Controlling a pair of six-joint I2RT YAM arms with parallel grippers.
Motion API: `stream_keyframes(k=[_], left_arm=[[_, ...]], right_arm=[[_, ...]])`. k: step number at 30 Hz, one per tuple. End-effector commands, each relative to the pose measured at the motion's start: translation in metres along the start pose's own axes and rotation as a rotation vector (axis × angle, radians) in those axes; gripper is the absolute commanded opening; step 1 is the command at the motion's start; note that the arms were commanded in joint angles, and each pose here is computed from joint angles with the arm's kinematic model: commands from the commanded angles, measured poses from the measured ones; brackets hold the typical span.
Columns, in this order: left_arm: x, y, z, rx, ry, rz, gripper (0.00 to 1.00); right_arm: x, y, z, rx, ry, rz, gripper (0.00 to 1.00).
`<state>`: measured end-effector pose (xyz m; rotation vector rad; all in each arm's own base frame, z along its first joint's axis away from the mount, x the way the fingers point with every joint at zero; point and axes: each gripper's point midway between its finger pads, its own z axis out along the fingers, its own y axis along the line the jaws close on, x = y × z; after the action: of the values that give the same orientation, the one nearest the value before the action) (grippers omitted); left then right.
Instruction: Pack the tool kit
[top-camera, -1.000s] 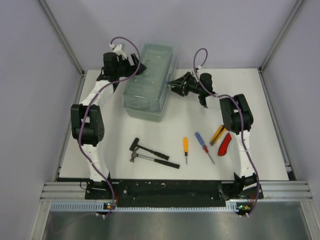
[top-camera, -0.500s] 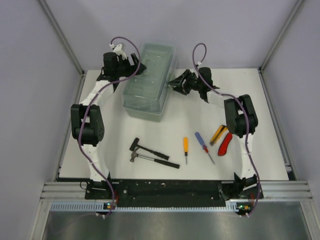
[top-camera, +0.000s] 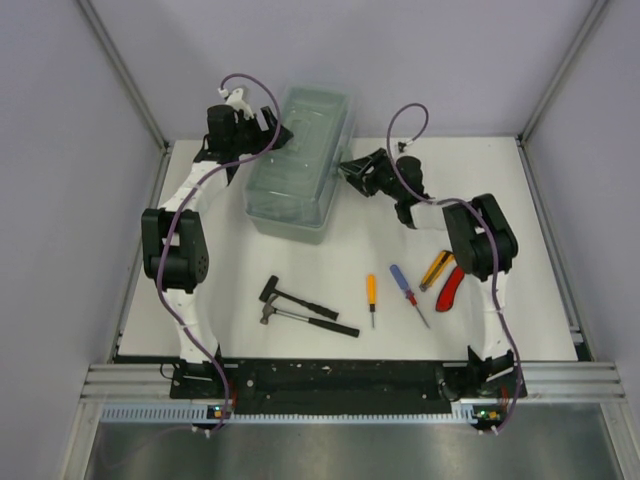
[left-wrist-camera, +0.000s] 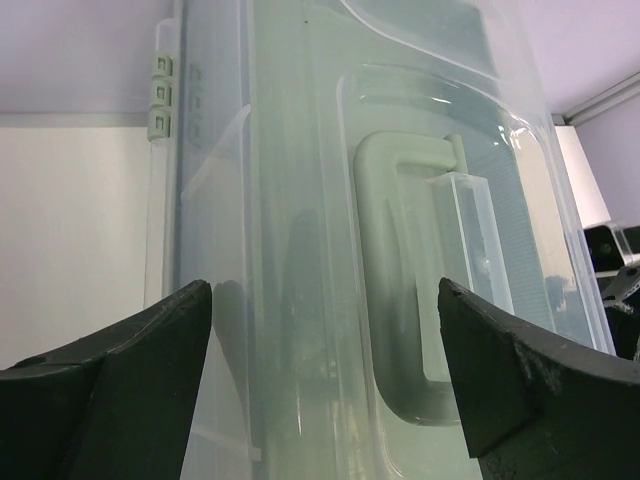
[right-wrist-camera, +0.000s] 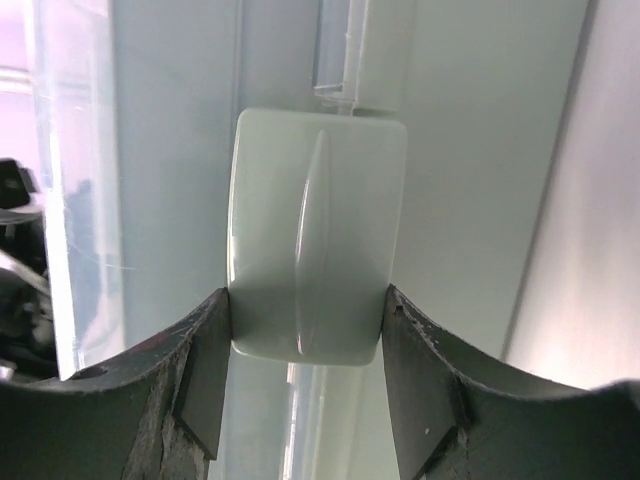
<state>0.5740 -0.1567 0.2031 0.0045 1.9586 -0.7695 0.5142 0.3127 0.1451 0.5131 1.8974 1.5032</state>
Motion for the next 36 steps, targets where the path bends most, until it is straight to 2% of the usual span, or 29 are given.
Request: stream_keyframes(k=[1, 6, 9, 10, 12, 14, 15, 16, 20, 25, 30, 36], left_arm=[[0.251, -0.089, -0.022, 0.2, 0.777, -0.354, 0.91], [0.243, -0.081, -0.019, 0.172, 0.75, -0.367, 0.91], [0.238, -0.076, -0.017, 0.155, 0.734, -0.376, 0.91], [0.237, -0.075, -0.017, 0.149, 0.73, -0.379, 0.91], [0.234, -0.072, -0.016, 0.139, 0.722, -0.384, 0.91], [0.232, -0.071, -0.014, 0.131, 0.714, -0.386, 0.91], [0.231, -0.069, -0.014, 0.125, 0.71, -0.384, 0.91], [0.229, -0.069, -0.014, 0.124, 0.707, -0.386, 0.91], [0.226, -0.066, -0.012, 0.115, 0.7, -0.388, 0.91], [0.208, -0.058, -0.014, 0.079, 0.666, -0.328, 0.9], [0.16, -0.053, -0.02, 0.032, 0.564, -0.224, 0.91], [0.09, -0.075, -0.033, 0.04, 0.416, -0.06, 0.93]], right_arm=[[0.116, 0.098, -0.01, -0.353, 0.229, 0.067, 0.13], [0.101, 0.082, -0.018, -0.372, 0.144, 0.187, 0.21], [0.096, 0.068, -0.022, -0.345, 0.103, 0.227, 0.37], [0.094, 0.063, -0.024, -0.332, 0.087, 0.247, 0.44], [0.09, 0.054, -0.029, -0.323, 0.047, 0.28, 0.7], [0.086, 0.043, -0.035, -0.303, 0.005, 0.316, 0.89], [0.083, 0.038, -0.038, -0.288, -0.018, 0.332, 0.96], [0.081, 0.031, -0.042, -0.272, -0.039, 0.345, 0.99], [0.07, 0.02, -0.057, -0.228, -0.111, 0.354, 0.99], [0.057, 0.017, -0.072, -0.145, -0.151, 0.252, 0.99], [0.037, 0.011, -0.091, -0.021, -0.168, 0.132, 0.99], [0.029, -0.002, -0.109, 0.242, -0.126, -0.055, 0.99]])
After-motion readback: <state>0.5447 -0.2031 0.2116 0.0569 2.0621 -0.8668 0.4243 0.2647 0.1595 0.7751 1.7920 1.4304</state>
